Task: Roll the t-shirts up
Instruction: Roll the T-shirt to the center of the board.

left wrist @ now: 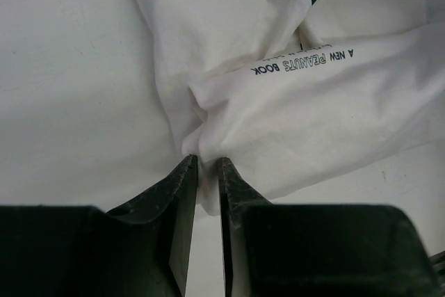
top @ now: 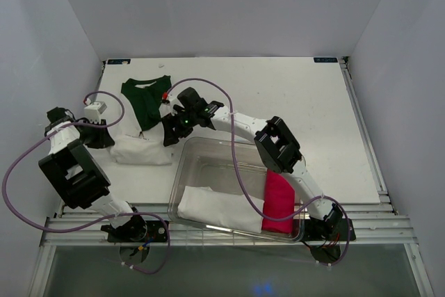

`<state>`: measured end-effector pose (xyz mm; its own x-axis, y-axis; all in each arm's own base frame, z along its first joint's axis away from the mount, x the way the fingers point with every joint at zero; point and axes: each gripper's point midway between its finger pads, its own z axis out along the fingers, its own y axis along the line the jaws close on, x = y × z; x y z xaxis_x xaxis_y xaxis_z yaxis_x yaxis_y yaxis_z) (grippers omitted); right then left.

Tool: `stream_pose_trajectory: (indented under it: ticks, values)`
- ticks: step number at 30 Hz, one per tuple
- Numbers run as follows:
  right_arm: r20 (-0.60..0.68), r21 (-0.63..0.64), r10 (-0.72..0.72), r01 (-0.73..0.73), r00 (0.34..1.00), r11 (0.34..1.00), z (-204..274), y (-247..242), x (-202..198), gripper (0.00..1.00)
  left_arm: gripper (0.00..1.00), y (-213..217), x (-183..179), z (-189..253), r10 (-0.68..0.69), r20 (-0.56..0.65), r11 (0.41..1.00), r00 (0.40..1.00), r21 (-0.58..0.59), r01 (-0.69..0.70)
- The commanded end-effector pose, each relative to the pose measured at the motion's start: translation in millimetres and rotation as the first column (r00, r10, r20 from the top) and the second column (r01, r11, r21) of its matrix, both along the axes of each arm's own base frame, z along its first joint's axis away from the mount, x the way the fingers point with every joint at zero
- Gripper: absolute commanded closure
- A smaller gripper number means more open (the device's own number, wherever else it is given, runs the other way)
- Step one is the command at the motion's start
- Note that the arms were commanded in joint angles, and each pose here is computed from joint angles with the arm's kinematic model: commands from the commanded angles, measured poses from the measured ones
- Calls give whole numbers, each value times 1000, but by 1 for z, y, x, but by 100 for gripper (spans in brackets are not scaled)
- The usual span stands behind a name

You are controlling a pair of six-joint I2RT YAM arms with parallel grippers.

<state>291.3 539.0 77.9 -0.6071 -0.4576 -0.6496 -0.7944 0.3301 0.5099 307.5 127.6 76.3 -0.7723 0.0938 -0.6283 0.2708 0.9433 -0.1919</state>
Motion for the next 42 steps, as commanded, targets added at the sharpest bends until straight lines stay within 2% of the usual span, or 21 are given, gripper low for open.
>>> stream_pose_trajectory:
  ticks: [1,6,9,10,12,16,22,26,32,33,34,36,37,42]
  values:
    - [-27,9,20,-20,999,1000,-2,4,-6,30,71,-12,-4,4,-4,-13,998,1000,-56,3]
    - [-34,-22,16,-16,999,1000,-16,4,-10,33,68,-21,-12,-1,-4,-28,996,1000,-86,2]
    - [-60,-29,27,-29,998,999,-28,10,-13,41,67,-26,-12,-6,5,-42,992,999,-123,-10]
    - [-64,-24,26,-28,998,999,-25,13,-11,51,69,-25,-11,-7,12,-43,992,999,-128,-17]
    - [-73,-18,27,-28,997,999,-25,15,-12,61,73,-28,-10,-7,13,-40,989,999,-144,-18]
    - [-76,30,18,-16,997,999,-13,21,-12,79,100,-25,-8,-4,31,-39,988,999,-147,-37]
    - [-46,101,0,5,999,995,15,33,-2,86,100,7,-7,-6,114,-72,990,991,-76,-119]
    - [-60,96,-7,13,998,995,7,31,-2,82,100,29,-8,-14,156,-103,988,982,6,-156]
    - [-78,62,-43,47,996,997,-12,27,2,76,100,21,-9,-21,123,-101,992,987,-9,-124]
    - [-73,62,-46,51,996,997,-12,27,4,72,100,19,-12,-25,119,-114,993,986,-11,-121]
    - [-61,65,-44,48,997,997,-10,27,6,60,98,19,-12,-27,115,-112,993,987,-6,-116]
    - [-18,70,-48,49,999,996,-2,27,12,50,86,18,-11,-29,121,-120,992,985,-7,-122]
    - [4,72,-48,47,999,996,2,27,14,45,75,21,-8,-26,128,-112,992,985,-2,-129]
    - [166,104,-73,56,983,993,48,25,32,40,51,39,13,6,150,-24,987,988,60,-148]
